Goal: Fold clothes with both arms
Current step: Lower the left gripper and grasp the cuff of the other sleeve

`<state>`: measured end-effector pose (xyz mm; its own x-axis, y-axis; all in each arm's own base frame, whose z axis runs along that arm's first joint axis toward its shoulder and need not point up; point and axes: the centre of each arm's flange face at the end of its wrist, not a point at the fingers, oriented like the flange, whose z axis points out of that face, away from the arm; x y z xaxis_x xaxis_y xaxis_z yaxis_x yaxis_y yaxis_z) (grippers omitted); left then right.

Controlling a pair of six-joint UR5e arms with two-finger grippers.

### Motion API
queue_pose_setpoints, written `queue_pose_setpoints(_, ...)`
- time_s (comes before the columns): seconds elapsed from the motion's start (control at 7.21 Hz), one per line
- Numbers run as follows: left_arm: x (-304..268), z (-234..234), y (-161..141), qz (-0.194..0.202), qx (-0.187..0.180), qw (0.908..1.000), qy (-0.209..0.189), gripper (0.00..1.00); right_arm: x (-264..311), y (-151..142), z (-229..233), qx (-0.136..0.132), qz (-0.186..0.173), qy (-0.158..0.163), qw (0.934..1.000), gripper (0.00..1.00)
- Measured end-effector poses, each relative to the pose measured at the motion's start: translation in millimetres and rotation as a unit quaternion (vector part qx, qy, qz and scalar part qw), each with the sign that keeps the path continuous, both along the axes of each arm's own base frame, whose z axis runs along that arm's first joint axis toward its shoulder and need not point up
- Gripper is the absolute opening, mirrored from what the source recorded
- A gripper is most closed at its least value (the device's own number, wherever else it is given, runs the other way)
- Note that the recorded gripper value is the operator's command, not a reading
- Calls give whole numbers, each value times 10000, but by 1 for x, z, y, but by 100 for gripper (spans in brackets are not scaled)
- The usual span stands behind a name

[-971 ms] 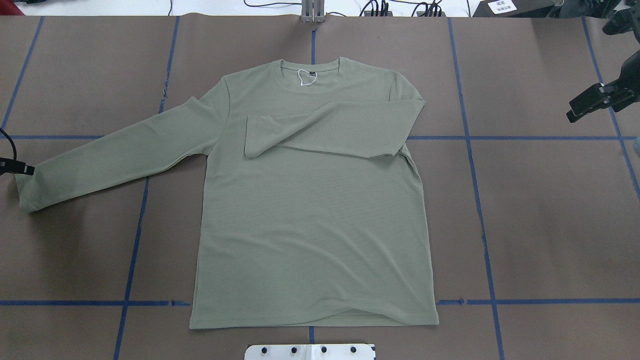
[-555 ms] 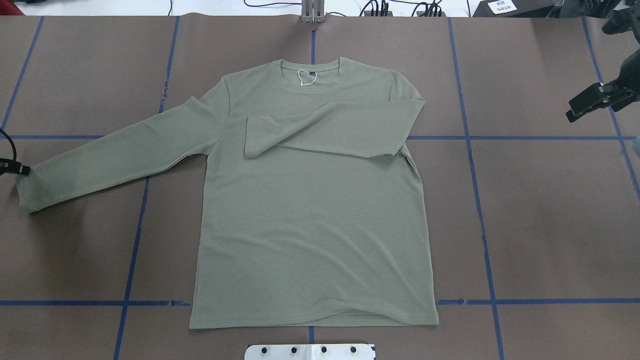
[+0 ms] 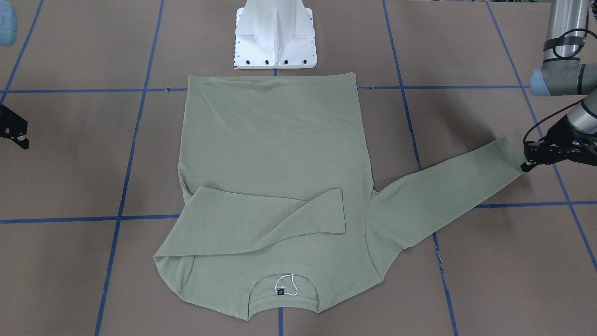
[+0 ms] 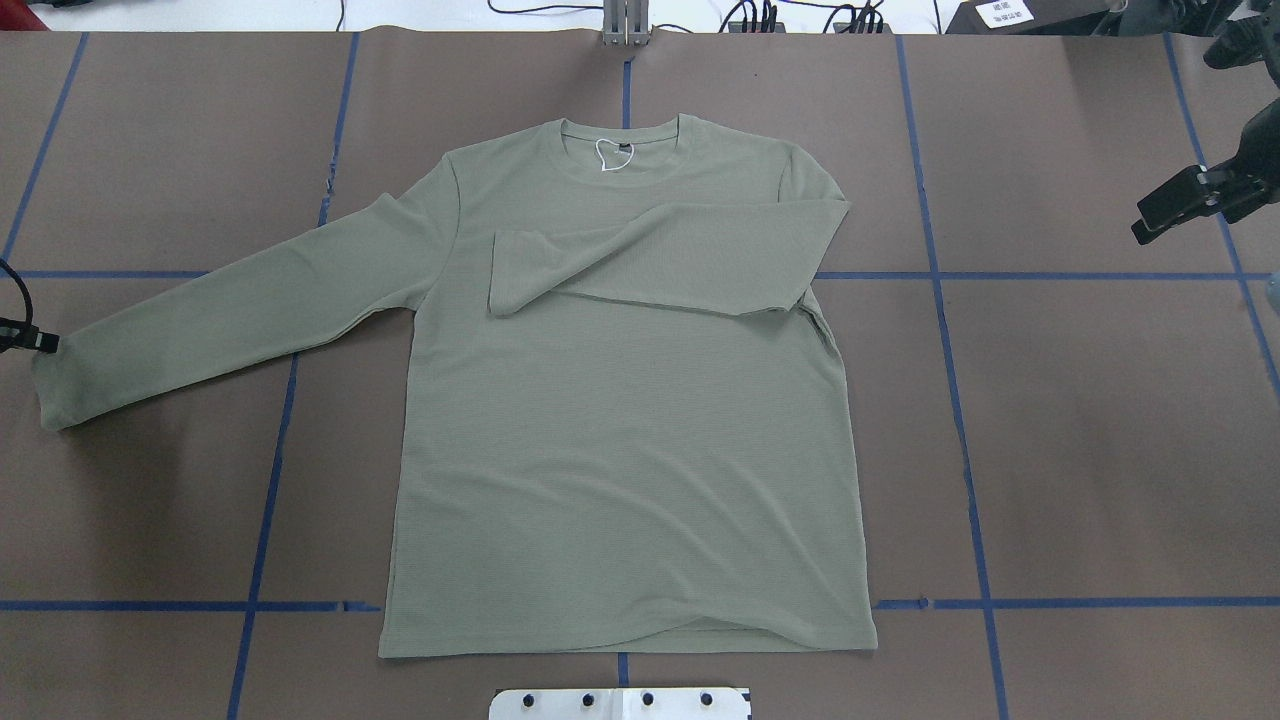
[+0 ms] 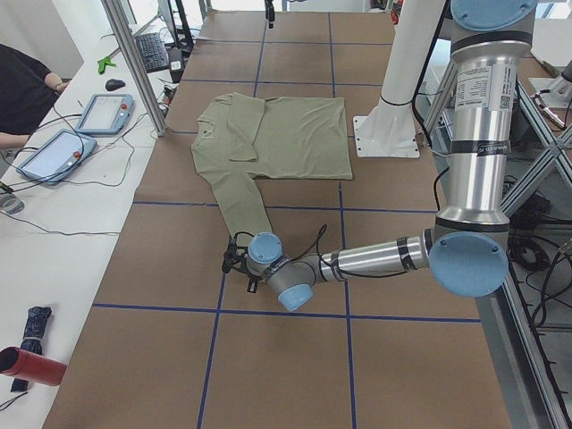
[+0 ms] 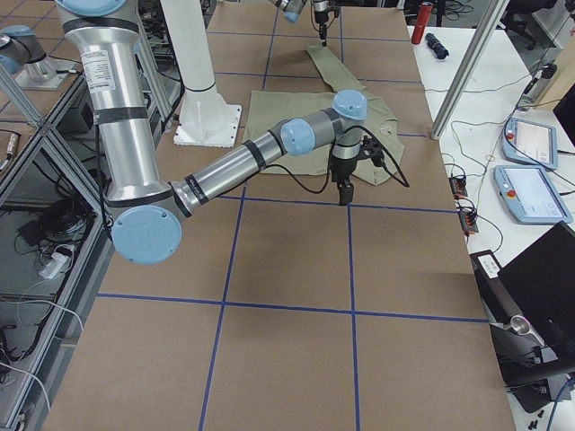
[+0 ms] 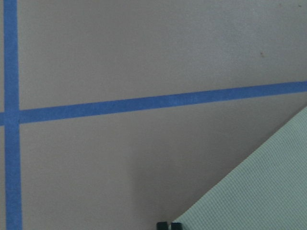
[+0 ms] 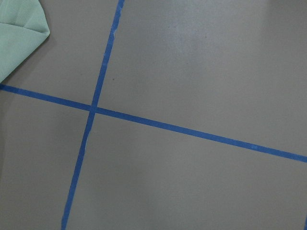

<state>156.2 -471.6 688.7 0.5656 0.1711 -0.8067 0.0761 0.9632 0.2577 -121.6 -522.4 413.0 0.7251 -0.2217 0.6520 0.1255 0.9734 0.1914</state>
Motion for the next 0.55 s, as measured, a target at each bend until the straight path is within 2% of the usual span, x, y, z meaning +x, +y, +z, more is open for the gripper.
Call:
queue_pose_setpoints(0.28, 3, -59, 2, 185, -104, 9996, 173, 0, 4, 1, 2, 3, 6, 6, 10000, 100)
queue_pose_setpoints(0.55, 15, -167, -17, 217, -530, 9984, -13, 0, 28, 5, 20, 54, -32, 70, 10000, 100)
